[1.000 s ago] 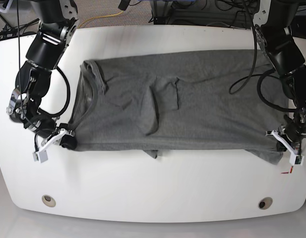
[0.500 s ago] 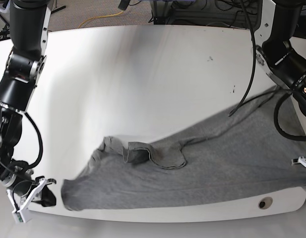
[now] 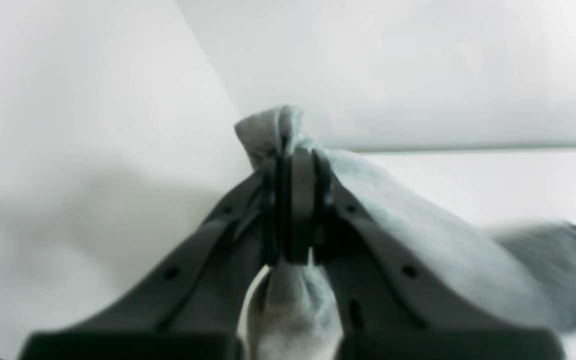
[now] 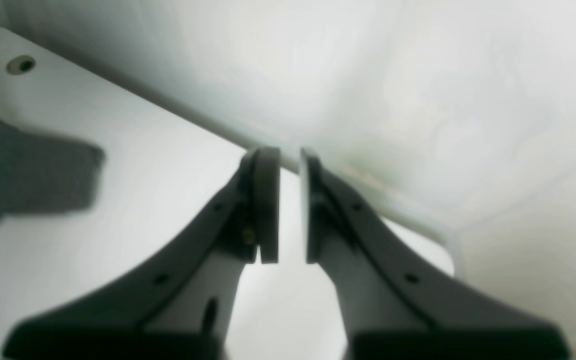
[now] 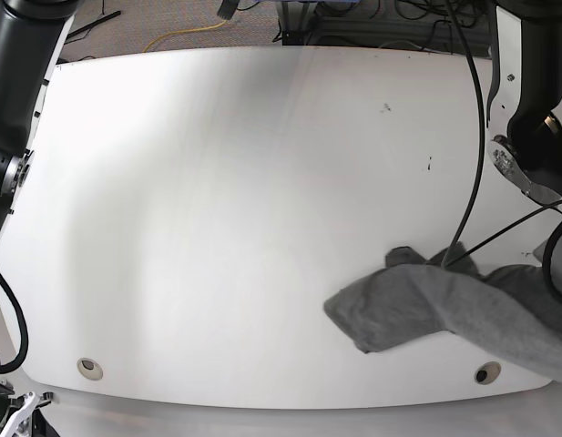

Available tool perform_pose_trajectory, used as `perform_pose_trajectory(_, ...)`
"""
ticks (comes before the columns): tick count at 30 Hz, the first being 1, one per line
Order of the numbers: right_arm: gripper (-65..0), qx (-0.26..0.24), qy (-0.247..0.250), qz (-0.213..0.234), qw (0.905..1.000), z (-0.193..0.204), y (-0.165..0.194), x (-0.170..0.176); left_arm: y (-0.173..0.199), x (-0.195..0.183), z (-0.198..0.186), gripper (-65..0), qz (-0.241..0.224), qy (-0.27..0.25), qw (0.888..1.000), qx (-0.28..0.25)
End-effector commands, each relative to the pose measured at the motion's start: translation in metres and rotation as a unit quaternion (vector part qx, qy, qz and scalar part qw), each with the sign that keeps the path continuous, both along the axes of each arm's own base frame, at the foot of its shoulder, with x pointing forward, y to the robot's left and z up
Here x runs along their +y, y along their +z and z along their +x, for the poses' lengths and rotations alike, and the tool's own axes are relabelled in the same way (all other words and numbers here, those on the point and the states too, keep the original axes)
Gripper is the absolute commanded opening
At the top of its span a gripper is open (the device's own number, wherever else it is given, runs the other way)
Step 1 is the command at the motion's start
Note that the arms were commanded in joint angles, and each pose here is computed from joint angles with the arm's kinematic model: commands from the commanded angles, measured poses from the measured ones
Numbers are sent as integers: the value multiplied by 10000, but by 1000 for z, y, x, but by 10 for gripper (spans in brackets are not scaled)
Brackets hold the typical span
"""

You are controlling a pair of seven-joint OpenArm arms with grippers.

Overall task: Fold the T-shirt properly
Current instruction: 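Lift the shirt with both grippers and swing it toward the left gripper, then release the shirt and move the right gripper back over the table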

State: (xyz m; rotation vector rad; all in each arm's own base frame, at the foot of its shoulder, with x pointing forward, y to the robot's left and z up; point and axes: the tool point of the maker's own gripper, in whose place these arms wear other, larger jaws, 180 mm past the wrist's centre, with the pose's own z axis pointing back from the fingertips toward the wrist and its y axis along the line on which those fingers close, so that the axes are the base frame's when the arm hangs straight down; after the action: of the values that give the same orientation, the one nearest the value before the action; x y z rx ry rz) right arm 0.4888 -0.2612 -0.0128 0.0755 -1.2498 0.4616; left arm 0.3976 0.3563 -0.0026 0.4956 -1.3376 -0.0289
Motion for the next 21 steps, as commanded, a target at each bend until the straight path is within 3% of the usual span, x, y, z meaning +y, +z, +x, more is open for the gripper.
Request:
perform_pose_trajectory(1,-591,-89,-26,164,9998,-3,0,-6,9,4,-5,-650,148,22,9998,-117)
perform_pose_trajectory(7,-591,423,-147,807,9957,-11,-71,-8,-13,26,-24,-650,365,276,9987,228)
perform_pose_trajectory(12,-588,715,-18,1143,9909,-13,-119,14,-25,44,-43,-650,698,540,9939,655)
perform_pose_trajectory(19,-585,1267,127,1563,9795,-14,-181,56,-65,80,-86,-650,660,1062,9844,1237)
perform_pose_trajectory(21,-547,1472,143,1605,9759,-12,-198,70,-76,94,-103,-650,670,1266,9790,1452)
